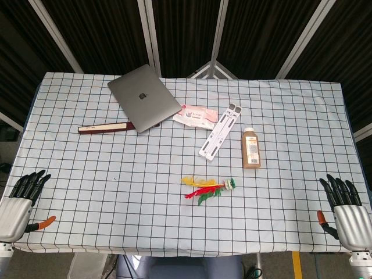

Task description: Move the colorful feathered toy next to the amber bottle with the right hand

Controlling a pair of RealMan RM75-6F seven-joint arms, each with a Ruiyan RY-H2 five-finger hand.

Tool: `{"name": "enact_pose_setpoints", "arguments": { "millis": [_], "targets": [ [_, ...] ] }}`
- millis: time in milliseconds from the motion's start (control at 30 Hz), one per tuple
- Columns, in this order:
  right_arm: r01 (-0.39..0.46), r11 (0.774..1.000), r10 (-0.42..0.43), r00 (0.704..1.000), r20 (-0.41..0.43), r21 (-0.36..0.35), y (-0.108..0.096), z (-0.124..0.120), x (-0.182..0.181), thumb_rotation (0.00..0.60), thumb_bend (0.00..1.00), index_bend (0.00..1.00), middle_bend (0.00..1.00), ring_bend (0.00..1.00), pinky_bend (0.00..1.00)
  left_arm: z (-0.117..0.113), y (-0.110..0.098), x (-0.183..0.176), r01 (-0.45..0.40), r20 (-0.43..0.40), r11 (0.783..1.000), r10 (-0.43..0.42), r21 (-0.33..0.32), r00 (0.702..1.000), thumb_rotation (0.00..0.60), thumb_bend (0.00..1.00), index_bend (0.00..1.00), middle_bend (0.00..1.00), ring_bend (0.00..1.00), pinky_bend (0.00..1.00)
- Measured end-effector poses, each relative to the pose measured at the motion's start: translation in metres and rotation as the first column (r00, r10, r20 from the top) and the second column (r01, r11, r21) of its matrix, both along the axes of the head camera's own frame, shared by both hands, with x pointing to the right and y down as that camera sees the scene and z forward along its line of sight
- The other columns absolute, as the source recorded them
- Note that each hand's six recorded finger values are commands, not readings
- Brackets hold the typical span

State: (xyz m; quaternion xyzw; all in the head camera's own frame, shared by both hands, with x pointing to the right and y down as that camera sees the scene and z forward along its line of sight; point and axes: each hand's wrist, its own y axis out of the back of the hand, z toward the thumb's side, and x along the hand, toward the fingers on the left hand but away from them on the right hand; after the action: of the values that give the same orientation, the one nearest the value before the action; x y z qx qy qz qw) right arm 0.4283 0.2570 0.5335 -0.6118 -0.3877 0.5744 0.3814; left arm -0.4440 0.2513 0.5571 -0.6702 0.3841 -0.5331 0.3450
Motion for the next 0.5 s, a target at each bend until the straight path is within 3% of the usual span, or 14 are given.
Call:
{"name": "enact_pose_setpoints", "arguments": {
  "millis": [333, 500],
  "targets": [
    [0.018, 1.000, -0.018, 0.998, 0.055, -0.002, -0.003, 0.003, -0.011, 0.600, 0.44, 0.00, 0.00, 0.00, 0.00, 0.000, 0.000, 0.000, -0.002, 0.003, 1.000, 0.002, 0.002, 1.000, 0.600, 0.00, 0.00, 0.00, 0.00, 0.00],
    [0.045, 0.999, -0.045, 0.984, 0.172, 0.001, -0.018, 0.005, -0.033, 0.600, 0.44, 0.16, 0.01, 0.00, 0.00, 0.001, -0.001, 0.000, 0.000, 0.005, 1.000, 0.000, -0.001, 1.000, 0.600, 0.00, 0.00, 0.00, 0.00, 0.00]
  ]
}}
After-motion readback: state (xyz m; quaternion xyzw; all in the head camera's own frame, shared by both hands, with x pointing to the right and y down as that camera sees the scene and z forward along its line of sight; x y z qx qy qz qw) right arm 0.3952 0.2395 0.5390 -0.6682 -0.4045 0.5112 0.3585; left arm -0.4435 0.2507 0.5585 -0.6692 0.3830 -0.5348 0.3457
